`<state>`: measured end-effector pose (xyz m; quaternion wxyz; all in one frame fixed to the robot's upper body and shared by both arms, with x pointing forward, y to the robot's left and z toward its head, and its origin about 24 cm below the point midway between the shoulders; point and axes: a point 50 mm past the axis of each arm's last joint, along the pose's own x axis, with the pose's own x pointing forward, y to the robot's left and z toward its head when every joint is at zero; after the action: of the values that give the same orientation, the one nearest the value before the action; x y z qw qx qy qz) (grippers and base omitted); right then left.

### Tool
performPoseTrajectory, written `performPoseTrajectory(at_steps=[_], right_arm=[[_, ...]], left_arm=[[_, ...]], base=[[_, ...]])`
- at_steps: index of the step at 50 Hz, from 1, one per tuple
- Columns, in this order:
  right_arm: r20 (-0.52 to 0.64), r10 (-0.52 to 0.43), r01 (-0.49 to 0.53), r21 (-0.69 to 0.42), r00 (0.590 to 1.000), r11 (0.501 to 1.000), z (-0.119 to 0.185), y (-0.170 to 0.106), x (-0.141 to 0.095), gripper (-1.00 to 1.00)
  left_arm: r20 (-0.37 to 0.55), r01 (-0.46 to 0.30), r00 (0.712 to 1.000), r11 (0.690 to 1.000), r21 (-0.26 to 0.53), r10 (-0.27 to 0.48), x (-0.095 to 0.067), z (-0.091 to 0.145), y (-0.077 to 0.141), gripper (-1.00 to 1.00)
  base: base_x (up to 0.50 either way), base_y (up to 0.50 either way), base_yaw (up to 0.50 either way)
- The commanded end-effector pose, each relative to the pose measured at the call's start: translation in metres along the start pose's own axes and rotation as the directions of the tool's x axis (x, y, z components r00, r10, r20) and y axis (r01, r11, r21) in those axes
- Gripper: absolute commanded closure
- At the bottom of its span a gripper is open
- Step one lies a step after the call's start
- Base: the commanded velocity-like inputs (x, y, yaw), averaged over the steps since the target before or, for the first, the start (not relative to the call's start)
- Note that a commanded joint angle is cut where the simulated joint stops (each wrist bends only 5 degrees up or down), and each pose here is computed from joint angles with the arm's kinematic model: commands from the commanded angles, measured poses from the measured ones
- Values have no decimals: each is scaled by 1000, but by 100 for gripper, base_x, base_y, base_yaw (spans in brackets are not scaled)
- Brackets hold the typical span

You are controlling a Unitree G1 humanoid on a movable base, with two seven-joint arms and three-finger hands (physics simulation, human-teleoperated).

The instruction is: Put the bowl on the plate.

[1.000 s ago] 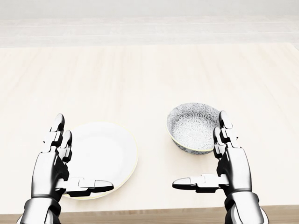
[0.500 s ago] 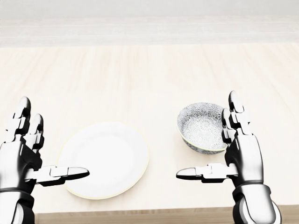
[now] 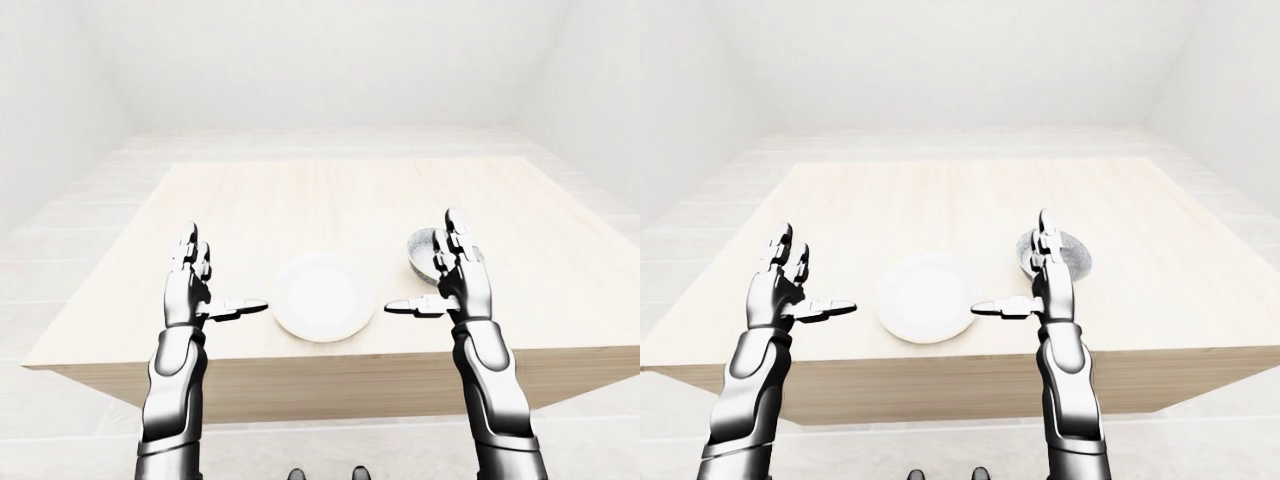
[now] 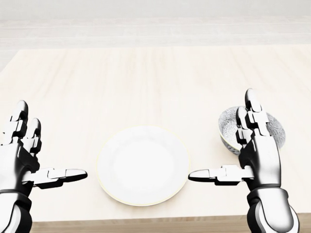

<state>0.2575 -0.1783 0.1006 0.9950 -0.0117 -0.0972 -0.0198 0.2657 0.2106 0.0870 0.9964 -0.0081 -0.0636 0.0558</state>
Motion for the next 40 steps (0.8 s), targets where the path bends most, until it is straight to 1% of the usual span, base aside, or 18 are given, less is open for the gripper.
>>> performPoseTrajectory(at_steps=[1,12,28,40], right_arm=[[8,-15,15,-1,1000,1000,2,-2,0,-100],[19,-7,7,0,1000,1000,5,-4,-3,-100],[29,-19,19,0,999,1000,7,-7,-3,-100],[19,7,-7,-5,1000,1000,5,-4,-5,-100]], left_arm=[[-16,-4,1000,1000,9,4,2,-3,1,-100],[-19,-2,1000,1000,19,3,0,-4,-1,-100],[-24,-1,1000,999,33,2,1,-7,-3,-100],[-20,0,1000,999,33,0,-2,-6,-2,-100]], base=[[0,9,0],[0,0,0],[0,0,0],[3,0,0]])
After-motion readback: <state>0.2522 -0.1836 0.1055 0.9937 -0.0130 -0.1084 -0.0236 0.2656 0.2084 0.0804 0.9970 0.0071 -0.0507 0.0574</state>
